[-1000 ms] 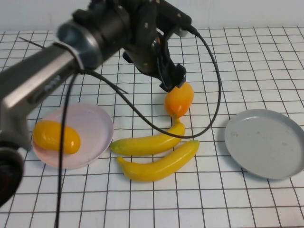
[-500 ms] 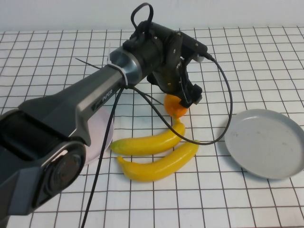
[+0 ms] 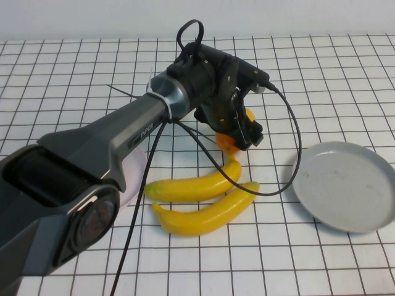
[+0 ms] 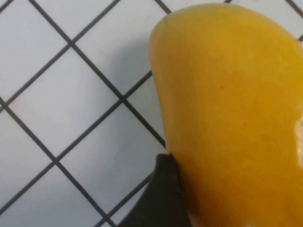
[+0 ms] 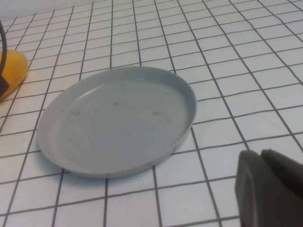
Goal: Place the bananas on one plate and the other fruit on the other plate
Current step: Put one type of fruit in the left plate
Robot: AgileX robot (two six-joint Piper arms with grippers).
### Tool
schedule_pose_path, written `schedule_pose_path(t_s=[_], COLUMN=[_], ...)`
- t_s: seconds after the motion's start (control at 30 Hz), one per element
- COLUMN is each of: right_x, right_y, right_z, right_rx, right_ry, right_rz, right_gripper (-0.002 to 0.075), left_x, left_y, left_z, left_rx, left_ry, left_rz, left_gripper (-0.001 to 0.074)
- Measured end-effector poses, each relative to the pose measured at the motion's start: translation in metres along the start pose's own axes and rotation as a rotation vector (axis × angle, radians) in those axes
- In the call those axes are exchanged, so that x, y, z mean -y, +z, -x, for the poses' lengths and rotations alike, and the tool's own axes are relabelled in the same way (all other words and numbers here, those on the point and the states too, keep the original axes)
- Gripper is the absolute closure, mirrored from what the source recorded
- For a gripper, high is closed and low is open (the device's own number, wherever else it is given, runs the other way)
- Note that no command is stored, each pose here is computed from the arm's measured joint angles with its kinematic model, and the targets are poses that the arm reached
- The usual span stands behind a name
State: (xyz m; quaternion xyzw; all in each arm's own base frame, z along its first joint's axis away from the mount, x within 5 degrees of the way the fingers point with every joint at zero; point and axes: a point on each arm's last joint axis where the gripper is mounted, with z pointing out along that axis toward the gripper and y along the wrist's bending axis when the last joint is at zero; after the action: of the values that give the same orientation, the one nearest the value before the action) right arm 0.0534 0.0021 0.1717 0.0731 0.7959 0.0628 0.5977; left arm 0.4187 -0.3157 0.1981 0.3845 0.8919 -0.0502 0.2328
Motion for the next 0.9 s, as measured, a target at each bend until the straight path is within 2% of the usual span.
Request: schedule_pose_path(t_s=[0.07, 0.3, 0.4, 0.57, 0.73, 0.9], right_x=[0.000, 0.000, 0.000, 0.000, 0.000, 0.000], right_y=[0.000, 0.000, 0.000, 0.000, 0.000, 0.000], right_z=[0.000, 0.000, 0.000, 0.000, 0.000, 0.000], right_rx=[0.000, 0.000, 0.000, 0.000, 0.000, 0.000], right_ry=[0.000, 0.000, 0.000, 0.000, 0.000, 0.000], right_rz=[0.000, 0.000, 0.000, 0.000, 0.000, 0.000], right_gripper=[0.0742, 0.0742, 0.0743, 0.0742, 0.0742, 0.0742], left_x=[0.000, -0.003, -0.011, -0.040, -0.068, -0.064], left_y=[0.000, -0.010, -0.039, -0.102, -0.145, -0.143], left_z=[0.000, 0.001, 0.007, 0.007, -0.016, -0.059], left_rx=[-0.002, -0.022, -0.042, -0.040, -0.050, -0.186], left_ry=[0.000, 0.015, 0.017, -0.036, -0.152, -0.252], left_rz=[0.000, 0.028, 0.085, 0.201, 0.240, 0.242], left_gripper=[0.0153, 0.0153, 0.0153, 0.0153, 0.0153, 0.0153])
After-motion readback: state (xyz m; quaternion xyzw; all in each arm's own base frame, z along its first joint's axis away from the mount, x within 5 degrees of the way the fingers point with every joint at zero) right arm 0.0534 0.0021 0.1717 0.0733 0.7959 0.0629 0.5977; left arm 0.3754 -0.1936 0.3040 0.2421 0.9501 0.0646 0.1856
